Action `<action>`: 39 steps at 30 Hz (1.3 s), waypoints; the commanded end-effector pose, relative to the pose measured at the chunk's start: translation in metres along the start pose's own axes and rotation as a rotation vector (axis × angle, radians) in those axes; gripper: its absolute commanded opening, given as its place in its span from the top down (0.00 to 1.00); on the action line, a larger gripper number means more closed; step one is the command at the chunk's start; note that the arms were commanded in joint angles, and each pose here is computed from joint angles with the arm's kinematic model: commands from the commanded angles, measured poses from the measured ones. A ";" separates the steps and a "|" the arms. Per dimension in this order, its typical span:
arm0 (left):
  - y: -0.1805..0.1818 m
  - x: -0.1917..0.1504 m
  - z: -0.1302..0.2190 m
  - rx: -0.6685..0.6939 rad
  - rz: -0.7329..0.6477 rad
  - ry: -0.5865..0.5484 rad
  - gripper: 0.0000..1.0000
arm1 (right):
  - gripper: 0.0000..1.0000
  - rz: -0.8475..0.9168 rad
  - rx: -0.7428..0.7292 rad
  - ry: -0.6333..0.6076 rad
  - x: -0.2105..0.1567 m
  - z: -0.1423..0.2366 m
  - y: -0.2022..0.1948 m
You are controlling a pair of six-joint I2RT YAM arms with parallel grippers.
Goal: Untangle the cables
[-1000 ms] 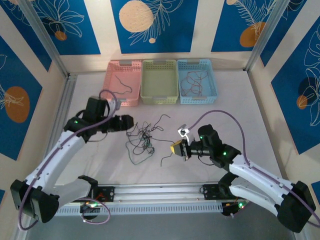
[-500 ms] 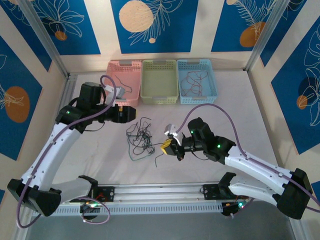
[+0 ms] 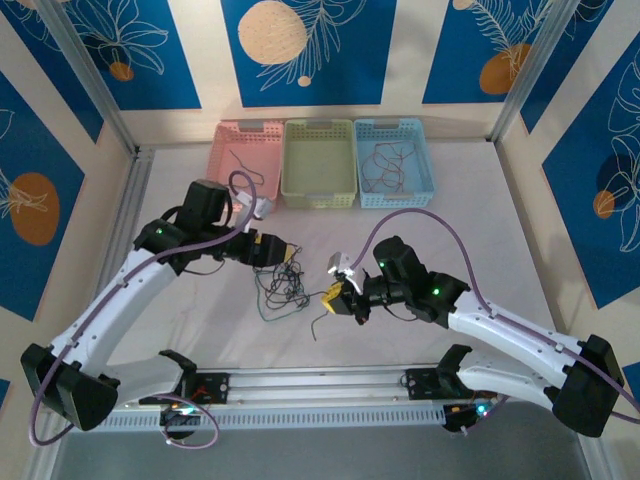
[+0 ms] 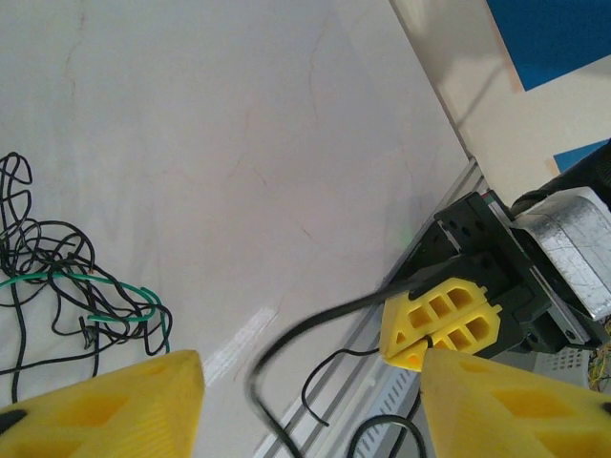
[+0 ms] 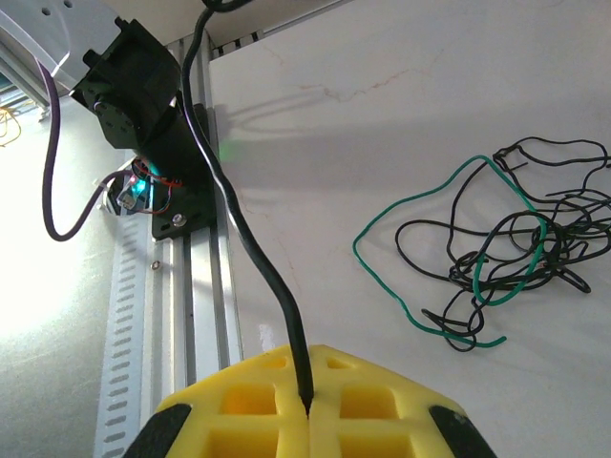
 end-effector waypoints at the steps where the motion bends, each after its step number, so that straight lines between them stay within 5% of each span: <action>1: -0.004 -0.003 -0.007 -0.047 -0.010 0.016 0.45 | 1.00 0.023 0.031 -0.021 0.010 0.001 0.003; 8: 0.003 0.002 -0.015 -0.029 -0.001 0.000 0.62 | 1.00 0.018 0.034 -0.017 0.009 -0.001 0.003; 14: 0.009 0.012 -0.016 0.022 -0.002 -0.067 1.00 | 1.00 0.009 0.005 -0.015 0.006 0.000 0.001; 18: 0.002 0.038 0.018 0.164 -0.055 -0.247 1.00 | 1.00 -0.006 -0.069 0.010 -0.002 0.000 -0.007; 25: -0.044 0.091 0.144 0.273 -0.077 -0.666 1.00 | 1.00 -0.029 -0.274 0.155 -0.026 -0.003 -0.034; 31: -0.073 0.089 0.218 0.329 -0.098 -0.931 1.00 | 1.00 -0.057 -0.410 0.265 -0.046 -0.003 -0.053; 39: -0.087 0.065 0.267 0.458 -0.137 -1.122 1.00 | 1.00 -0.151 -0.619 0.302 -0.064 0.022 -0.080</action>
Point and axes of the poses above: each hand's point on the last joint's axis, 136 mm out from that joint toward the fingers, its own z axis back along the fingers, its own y axis along the line the jaws close on, x = y × z, the point moved 5 cm from there along z, back along the fingers, and after that the axes turned 10 degrees about z, right-handed, at the moved point
